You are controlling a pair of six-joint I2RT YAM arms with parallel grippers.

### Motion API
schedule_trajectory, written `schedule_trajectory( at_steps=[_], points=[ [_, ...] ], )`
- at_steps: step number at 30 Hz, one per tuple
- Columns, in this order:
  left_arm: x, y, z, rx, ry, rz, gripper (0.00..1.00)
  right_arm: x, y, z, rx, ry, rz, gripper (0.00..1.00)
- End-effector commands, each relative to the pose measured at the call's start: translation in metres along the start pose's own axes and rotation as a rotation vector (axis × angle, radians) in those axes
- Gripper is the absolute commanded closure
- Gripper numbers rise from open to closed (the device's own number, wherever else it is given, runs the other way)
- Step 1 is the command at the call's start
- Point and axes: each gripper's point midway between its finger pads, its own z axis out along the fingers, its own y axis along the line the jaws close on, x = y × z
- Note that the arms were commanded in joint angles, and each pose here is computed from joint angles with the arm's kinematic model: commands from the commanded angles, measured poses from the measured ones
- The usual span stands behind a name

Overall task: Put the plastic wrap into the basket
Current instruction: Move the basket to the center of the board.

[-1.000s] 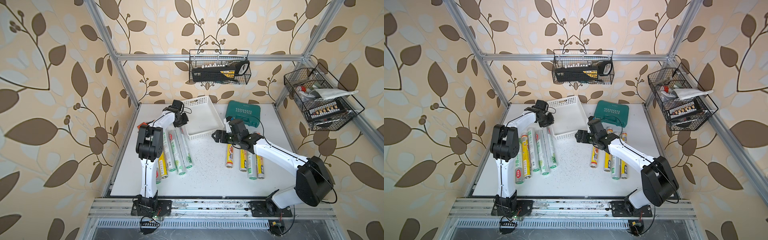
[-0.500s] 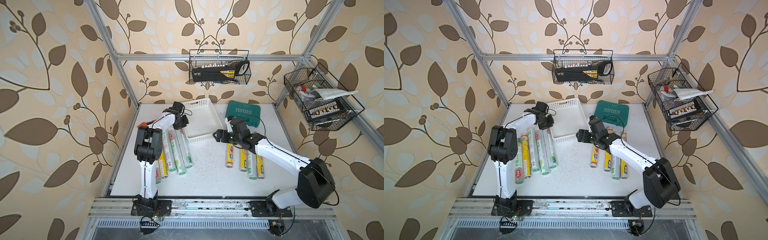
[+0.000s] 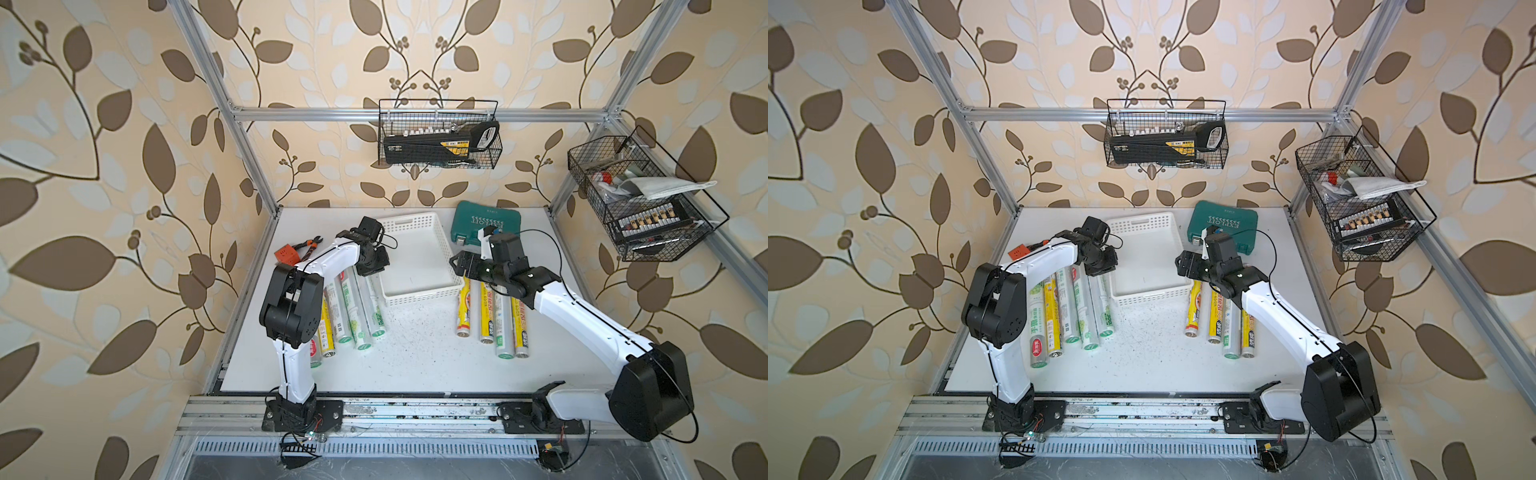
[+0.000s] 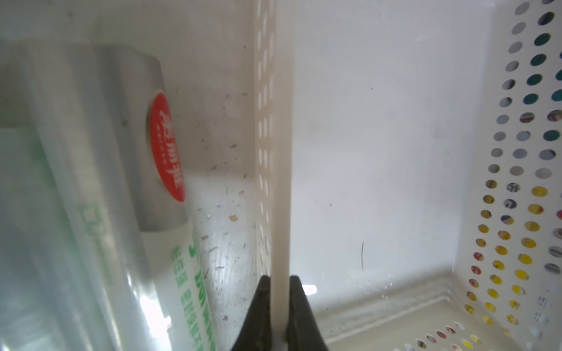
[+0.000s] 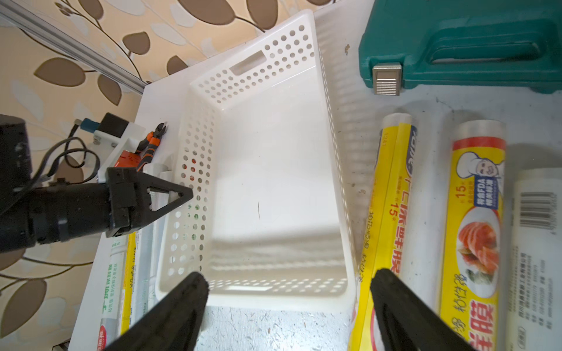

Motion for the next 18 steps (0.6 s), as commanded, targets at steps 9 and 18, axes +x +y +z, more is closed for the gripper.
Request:
schedule_trajectory(
  at_steps=[9,18],
  points=[
    [0.062,0.002,-0.033,0.019,0.014,0.056,0.90,0.018,-0.027,-0.008,0.041,0.081,0.014,0.16],
    [0.088,0.010,-0.045,0.037,0.015,0.102,0.90,0.031,-0.047,0.002,0.094,0.160,0.012,0.24]
  ],
)
